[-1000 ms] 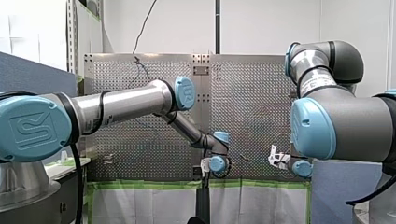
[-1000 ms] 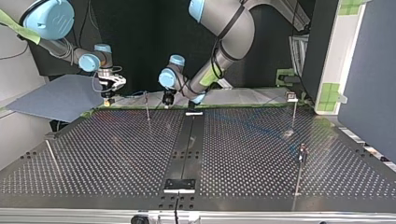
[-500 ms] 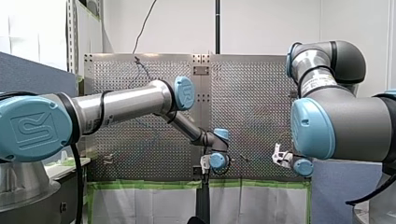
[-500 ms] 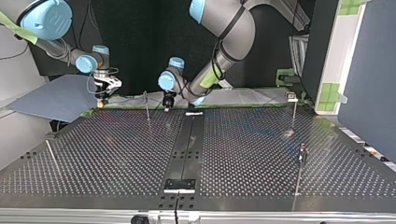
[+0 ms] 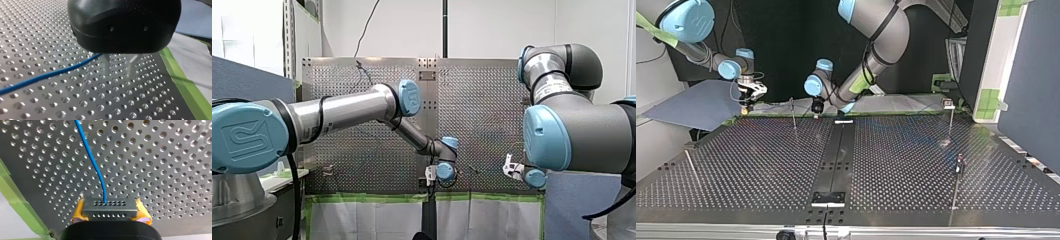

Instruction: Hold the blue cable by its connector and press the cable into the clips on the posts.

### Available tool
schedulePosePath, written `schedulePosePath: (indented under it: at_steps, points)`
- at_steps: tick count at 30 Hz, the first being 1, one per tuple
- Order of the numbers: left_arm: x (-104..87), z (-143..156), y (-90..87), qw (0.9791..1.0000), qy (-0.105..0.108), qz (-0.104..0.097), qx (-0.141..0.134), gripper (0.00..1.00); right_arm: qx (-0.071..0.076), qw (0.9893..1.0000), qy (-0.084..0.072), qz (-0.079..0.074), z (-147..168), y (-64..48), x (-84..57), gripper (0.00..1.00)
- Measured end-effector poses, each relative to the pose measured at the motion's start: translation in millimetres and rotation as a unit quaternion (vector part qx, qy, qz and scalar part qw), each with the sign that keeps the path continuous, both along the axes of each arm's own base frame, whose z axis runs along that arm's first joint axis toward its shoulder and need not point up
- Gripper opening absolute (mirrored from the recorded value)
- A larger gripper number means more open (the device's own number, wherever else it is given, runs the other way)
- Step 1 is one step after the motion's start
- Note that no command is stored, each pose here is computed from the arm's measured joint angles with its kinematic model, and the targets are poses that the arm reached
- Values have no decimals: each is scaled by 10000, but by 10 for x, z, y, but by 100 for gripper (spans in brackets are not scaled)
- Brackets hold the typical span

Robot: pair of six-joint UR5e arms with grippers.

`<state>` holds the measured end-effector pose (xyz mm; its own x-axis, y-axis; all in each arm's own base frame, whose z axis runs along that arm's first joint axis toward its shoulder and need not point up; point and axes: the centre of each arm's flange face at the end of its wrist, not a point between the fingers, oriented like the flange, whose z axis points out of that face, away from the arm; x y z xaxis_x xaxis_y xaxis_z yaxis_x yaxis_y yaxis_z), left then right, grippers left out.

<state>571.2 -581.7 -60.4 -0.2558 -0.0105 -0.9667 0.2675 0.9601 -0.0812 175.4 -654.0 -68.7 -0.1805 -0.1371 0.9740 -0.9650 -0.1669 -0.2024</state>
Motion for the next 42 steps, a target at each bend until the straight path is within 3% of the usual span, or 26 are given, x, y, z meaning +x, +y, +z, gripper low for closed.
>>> schedulePosePath:
  at_steps: [9, 19, 29, 37, 42]
  points:
    - [-165, 289, 9, 9995, -79, 144, 276, 100, 101, 9999, -2, 28, -16, 37, 60, 0]
    - [-708, 495, -259, 9975, -70, -341, 616, 100, 162, 9998, -69, 34, -23, 55, 86, 0]
    - [-1283, 453, -524, 9961, -135, -757, 443, 100, 224, 9996, -148, 45, -31, 74, 116, 0]
    - [-1423, 728, -556, 9962, -323, -796, 136, 100, 266, 9995, -149, 94, -40, 101, 172, 0]
    - [-1540, 788, -534, 9961, -298, -828, 26, 100, 280, 9994, -186, 99, -44, 106, 185, 0]
